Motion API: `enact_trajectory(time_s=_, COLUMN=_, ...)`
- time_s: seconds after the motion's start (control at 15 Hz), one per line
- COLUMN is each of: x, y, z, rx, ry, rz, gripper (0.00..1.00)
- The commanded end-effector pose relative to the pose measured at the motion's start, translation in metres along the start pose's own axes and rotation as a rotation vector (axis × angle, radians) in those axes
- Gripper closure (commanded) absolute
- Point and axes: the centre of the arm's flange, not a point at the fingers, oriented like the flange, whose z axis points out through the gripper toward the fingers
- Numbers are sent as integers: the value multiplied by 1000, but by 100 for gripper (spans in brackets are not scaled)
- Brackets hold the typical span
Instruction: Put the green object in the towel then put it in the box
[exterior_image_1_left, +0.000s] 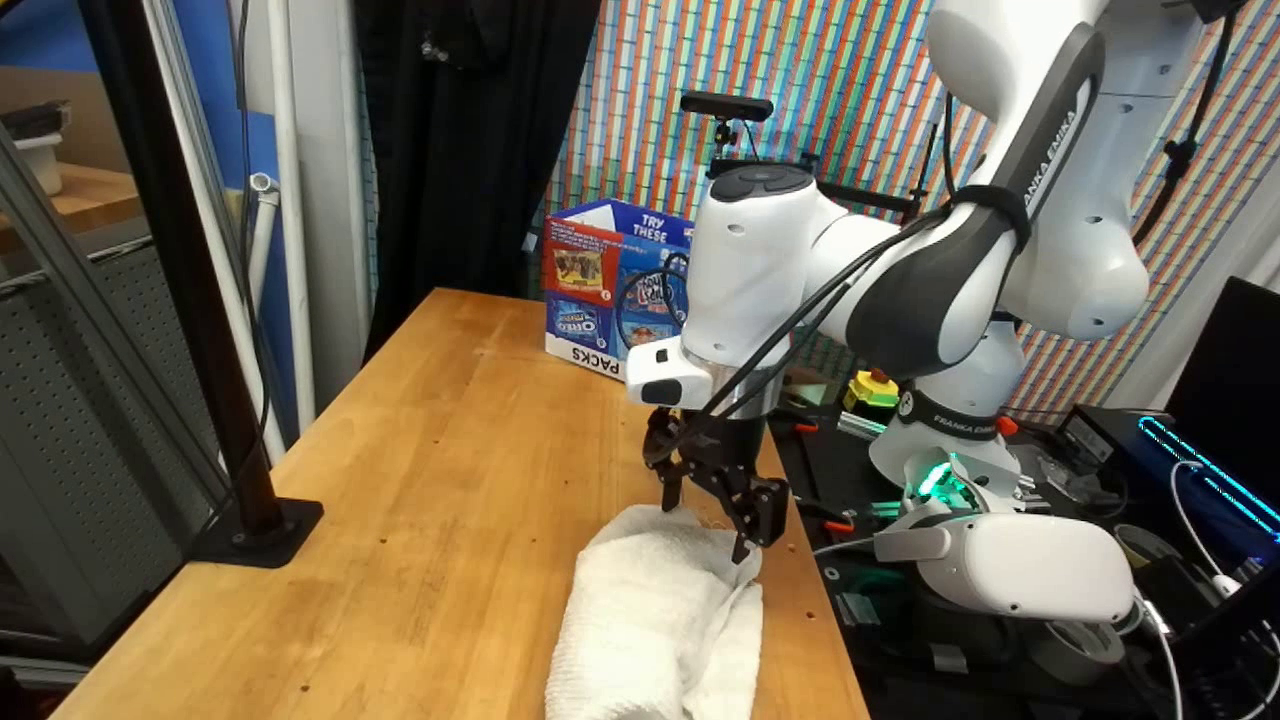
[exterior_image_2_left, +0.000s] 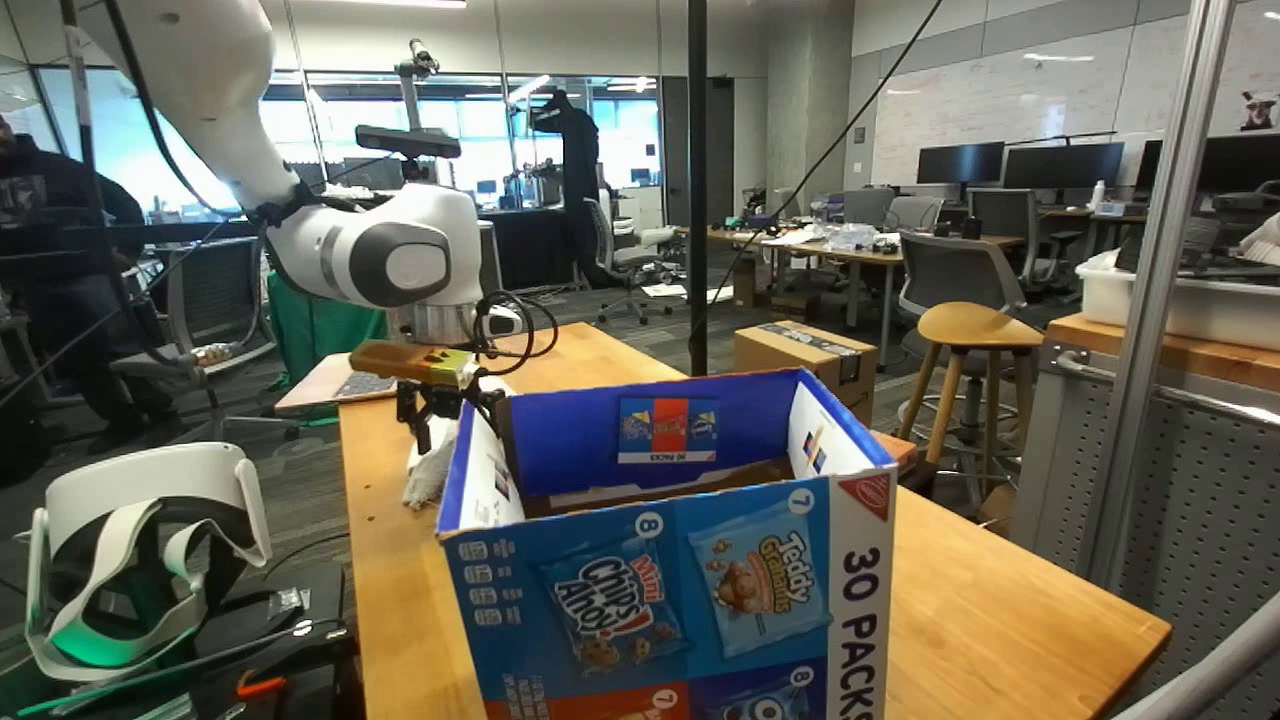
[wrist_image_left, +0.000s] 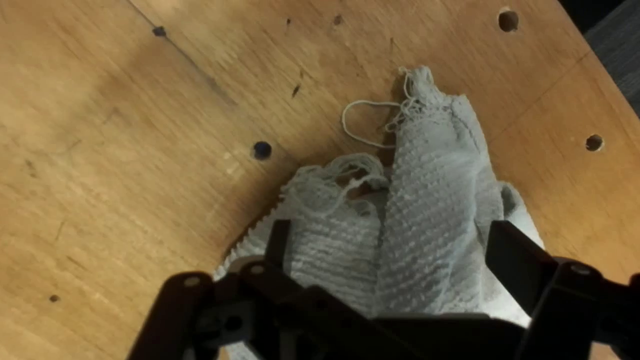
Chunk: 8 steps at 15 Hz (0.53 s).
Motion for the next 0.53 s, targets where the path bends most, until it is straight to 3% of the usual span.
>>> enact_trajectory(time_s=0.0, x=5, y=-3, z=25, rx=-23, ry=-30, rz=15, gripper=0)
enact_trajectory(time_s=0.07, x=5, y=-2, z=30, rx=-25, ry=-41, rz=15, gripper=0)
enact_trajectory(time_s=0.2, x=3, y=-3, z=35, rx=-27, ry=-53, rz=12, gripper=27)
enact_trajectory(time_s=0.47, x=7, y=-13, z=19, rx=-39, ry=-16, rz=-2, gripper=57)
